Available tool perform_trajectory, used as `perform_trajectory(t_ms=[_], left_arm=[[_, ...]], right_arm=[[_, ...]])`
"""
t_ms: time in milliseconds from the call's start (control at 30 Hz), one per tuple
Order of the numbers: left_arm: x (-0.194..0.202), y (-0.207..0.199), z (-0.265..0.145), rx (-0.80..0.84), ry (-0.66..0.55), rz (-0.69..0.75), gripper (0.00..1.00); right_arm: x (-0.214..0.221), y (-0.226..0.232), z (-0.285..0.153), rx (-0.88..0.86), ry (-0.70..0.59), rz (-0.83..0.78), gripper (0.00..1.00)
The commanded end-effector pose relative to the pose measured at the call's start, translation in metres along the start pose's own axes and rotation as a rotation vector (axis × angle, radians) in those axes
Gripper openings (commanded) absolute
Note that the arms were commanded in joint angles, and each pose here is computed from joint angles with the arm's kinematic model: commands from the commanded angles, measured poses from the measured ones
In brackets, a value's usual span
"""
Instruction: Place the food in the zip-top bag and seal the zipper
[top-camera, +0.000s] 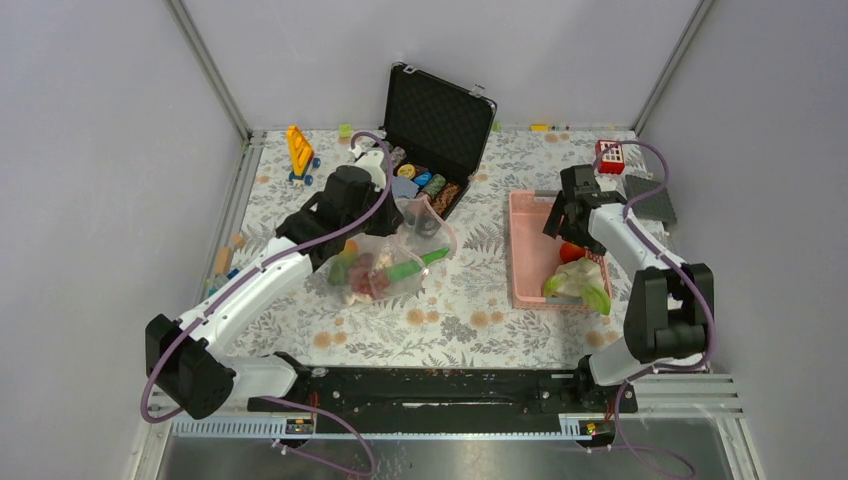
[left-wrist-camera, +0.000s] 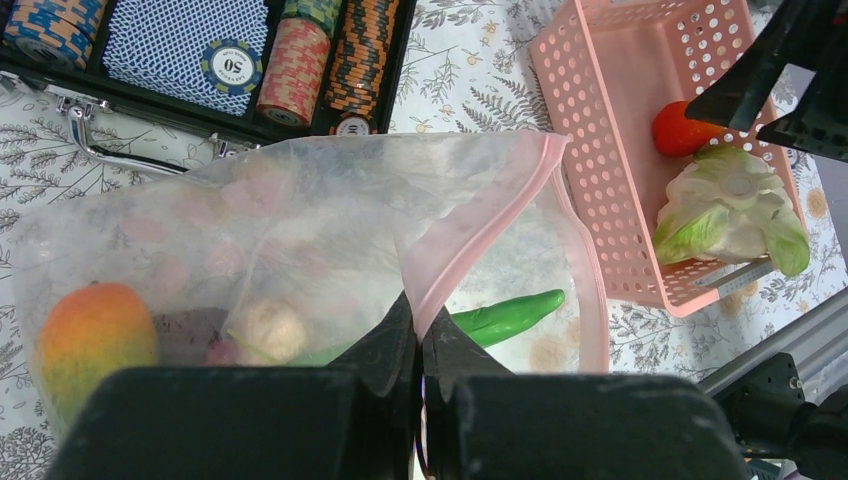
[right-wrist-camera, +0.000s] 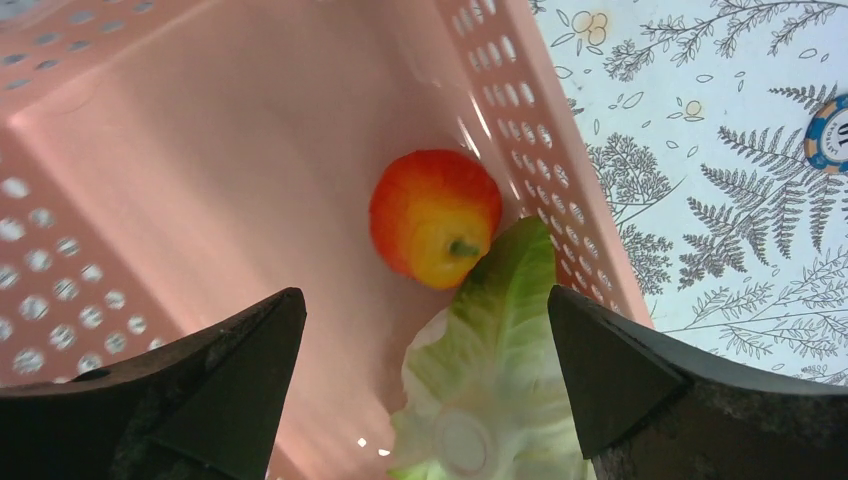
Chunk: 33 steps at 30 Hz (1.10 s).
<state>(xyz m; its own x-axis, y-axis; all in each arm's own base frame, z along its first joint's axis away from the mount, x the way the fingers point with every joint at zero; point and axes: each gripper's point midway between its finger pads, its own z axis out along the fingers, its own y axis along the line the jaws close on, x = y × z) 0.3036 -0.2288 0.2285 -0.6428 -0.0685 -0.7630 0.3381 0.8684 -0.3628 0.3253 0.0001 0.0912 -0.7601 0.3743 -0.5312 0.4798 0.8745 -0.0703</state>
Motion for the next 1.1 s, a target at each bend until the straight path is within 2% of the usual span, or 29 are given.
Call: perform_trajectory(t_ms=[0, 233, 467, 867, 1067], left_arm=[[-0.020, -0.011, -0.007, 0.058, -0.085, 0.004, 0.00], [-0.020, -0.013, -0.004, 0.064, -0.078, 0.002, 0.00], [-0.023, -0.015, -0.006, 0.073, -0.084, 0.001, 0.00], [-0.026, -0.023, -0.012, 0.112, -0.096, 0.002, 0.00], [-0.029, -0.024, -0.014, 0.115, -0.102, 0.003, 0.00]], right_arm=[[-0.016, 0.002, 0.014, 0.014, -0.006, 0.041, 1.00], [-0.018, 0.013, 0.046, 0.016, 0.018, 0.018, 0.96], [-0.022, 0.012, 0.055, 0.007, 0.065, 0.052, 0.88], [-0.020, 0.004, 0.058, 0.021, 0.086, 0.068, 0.47], [-0.025, 0.005, 0.047, -0.006, 0.058, 0.071, 0.34]])
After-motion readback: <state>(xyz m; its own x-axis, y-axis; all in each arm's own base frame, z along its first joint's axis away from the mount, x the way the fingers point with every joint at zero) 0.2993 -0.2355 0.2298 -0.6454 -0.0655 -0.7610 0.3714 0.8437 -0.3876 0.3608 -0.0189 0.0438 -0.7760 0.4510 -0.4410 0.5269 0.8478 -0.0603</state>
